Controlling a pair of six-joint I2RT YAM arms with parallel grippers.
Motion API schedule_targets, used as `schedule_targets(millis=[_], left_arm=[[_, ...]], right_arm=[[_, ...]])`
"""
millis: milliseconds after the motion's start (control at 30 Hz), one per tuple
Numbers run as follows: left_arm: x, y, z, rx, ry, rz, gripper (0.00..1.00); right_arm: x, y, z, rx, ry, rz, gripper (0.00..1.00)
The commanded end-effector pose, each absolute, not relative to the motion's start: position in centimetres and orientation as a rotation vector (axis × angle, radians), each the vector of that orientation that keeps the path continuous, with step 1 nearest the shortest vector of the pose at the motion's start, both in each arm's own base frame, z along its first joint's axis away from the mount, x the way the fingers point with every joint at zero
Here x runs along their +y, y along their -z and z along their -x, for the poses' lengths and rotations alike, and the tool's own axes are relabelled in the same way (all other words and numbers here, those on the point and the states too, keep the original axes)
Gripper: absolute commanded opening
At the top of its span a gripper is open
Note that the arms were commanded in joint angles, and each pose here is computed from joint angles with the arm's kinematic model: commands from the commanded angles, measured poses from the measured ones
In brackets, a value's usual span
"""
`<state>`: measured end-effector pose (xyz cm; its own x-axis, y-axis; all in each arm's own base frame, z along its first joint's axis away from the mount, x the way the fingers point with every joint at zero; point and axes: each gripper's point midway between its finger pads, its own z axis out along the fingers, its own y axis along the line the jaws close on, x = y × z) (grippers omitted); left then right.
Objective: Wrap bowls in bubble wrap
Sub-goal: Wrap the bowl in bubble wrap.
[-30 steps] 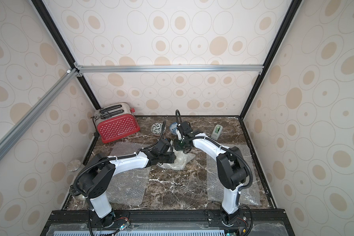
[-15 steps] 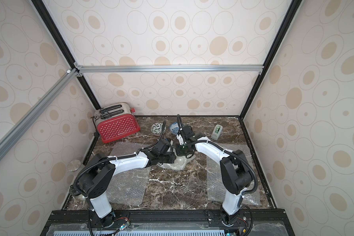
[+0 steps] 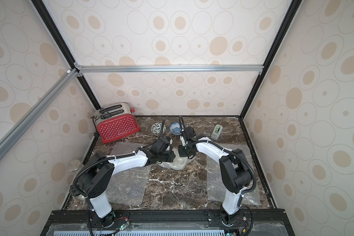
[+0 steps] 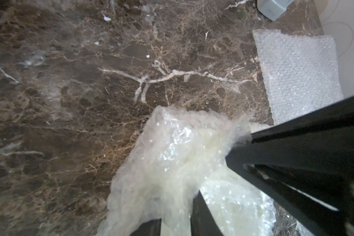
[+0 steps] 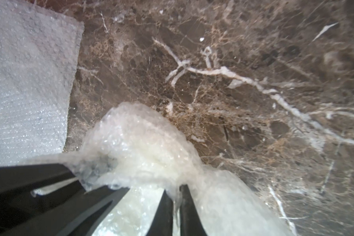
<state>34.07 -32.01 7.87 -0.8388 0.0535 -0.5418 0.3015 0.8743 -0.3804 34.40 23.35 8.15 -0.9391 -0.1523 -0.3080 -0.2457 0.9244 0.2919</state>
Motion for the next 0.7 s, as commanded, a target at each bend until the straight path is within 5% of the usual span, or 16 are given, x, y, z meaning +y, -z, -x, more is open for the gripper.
schedule_targets(millis=[0,300,667], left_arm=[[-30.6,-9.5,-35.0,2.492,0.571,-0.264,0.24],[-28.9,-9.8,-37.1,2.478,0.468,-0.324,0.24],[-30.6,-11.9,-38.1,2.418,0.619,-0.331,0.25]], right_arm=[[22.7,-5.1,-32.1,2.916,-0.431,0.315,0.11],[23.9,-3.8,-30.4,2.967,-0.464,0.318,0.11],[23.6,-4.8,-30.0,2.933,-0.459,0.200,0.11]])
